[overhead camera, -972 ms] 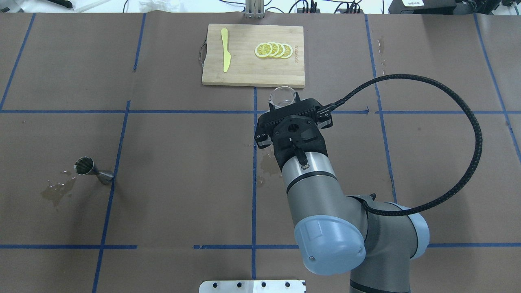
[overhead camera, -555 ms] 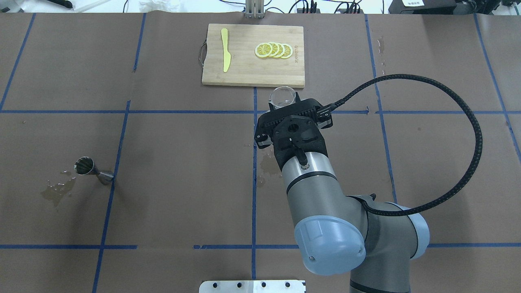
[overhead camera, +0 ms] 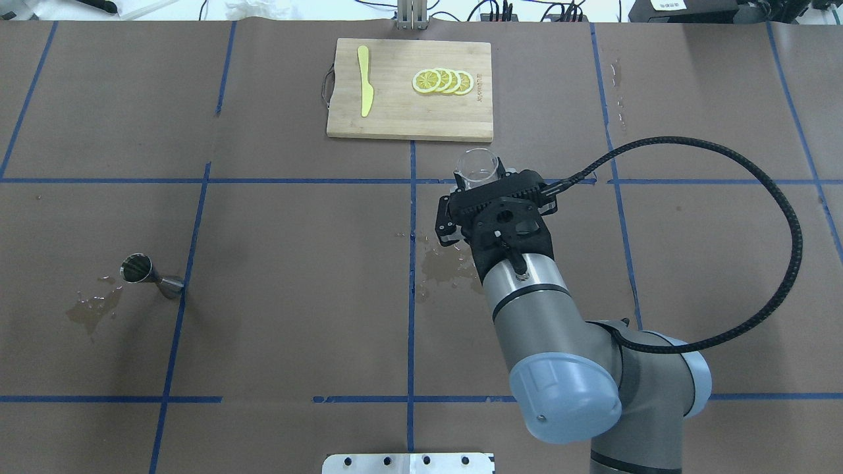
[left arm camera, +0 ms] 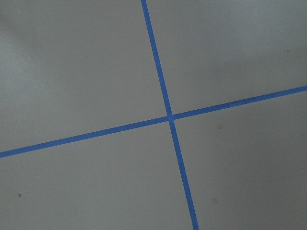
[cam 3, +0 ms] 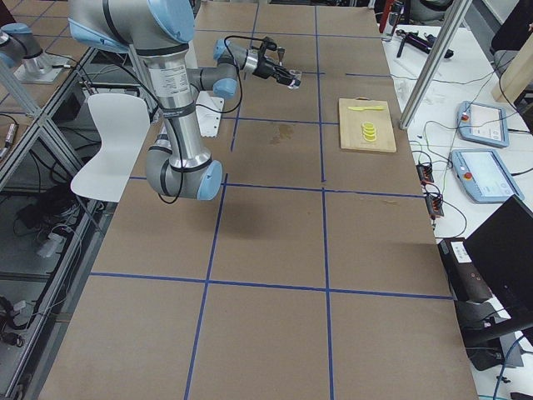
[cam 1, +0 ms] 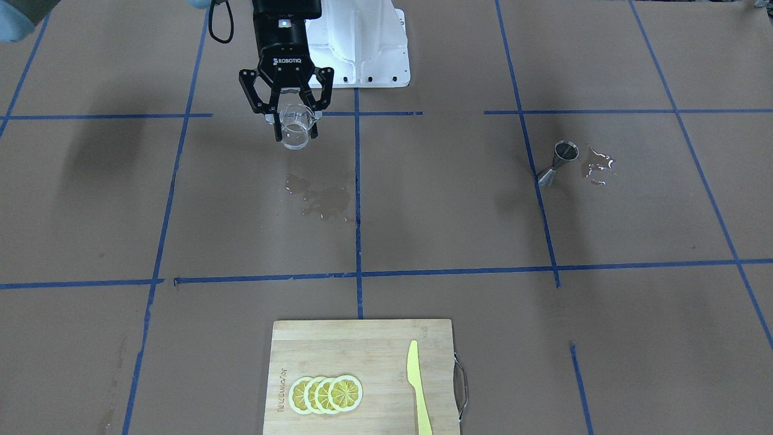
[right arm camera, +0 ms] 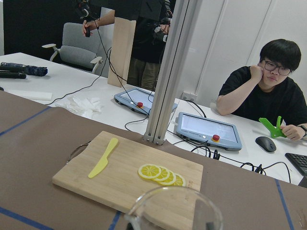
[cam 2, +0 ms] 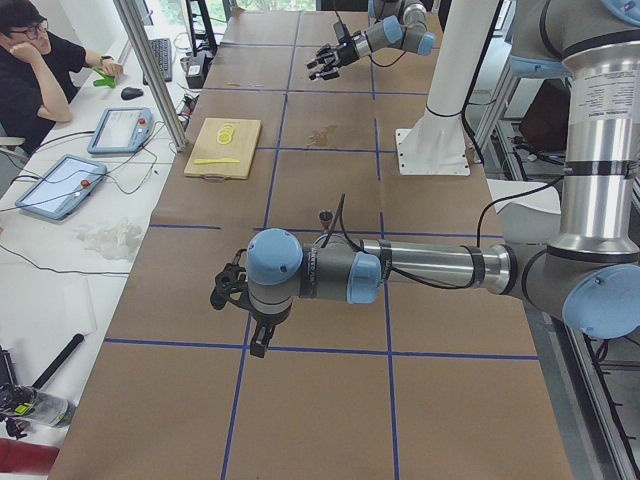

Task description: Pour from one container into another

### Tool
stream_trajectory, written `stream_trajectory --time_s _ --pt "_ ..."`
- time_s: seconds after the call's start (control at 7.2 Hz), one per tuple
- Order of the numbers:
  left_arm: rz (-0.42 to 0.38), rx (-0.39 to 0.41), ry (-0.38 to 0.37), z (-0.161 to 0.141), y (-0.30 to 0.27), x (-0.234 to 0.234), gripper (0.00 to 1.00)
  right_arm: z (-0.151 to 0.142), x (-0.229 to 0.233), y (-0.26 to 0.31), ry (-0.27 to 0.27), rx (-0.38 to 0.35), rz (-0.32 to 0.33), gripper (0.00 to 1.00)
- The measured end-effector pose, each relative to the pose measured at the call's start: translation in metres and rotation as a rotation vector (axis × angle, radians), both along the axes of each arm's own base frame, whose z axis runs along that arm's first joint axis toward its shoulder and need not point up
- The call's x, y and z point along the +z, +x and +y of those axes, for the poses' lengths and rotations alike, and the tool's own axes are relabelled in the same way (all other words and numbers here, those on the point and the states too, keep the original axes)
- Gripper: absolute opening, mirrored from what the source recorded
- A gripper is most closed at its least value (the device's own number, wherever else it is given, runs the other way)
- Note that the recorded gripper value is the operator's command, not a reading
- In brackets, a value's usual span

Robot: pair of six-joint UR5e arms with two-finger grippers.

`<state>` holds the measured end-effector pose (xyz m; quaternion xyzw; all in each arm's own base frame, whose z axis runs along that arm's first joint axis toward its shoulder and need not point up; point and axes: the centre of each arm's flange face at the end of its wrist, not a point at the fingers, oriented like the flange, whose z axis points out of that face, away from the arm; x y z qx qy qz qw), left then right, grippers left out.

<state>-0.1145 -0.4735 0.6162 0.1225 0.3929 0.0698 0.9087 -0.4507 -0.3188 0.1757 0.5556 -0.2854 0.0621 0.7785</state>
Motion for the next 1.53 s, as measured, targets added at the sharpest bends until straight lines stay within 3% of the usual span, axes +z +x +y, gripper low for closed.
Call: stream_trajectory --time_s 0.83,1.53 --pt "-0.001 0.002 0.02 0.0 0.001 -0.001 1.0 0.004 0.156 0.027 -0.056 0.058 -0.046 0.0" --pt "-0.002 0.002 0.032 -0.001 0.001 -0.002 1.0 0.0 0.304 0.02 -0.039 0.095 -0.081 0.0"
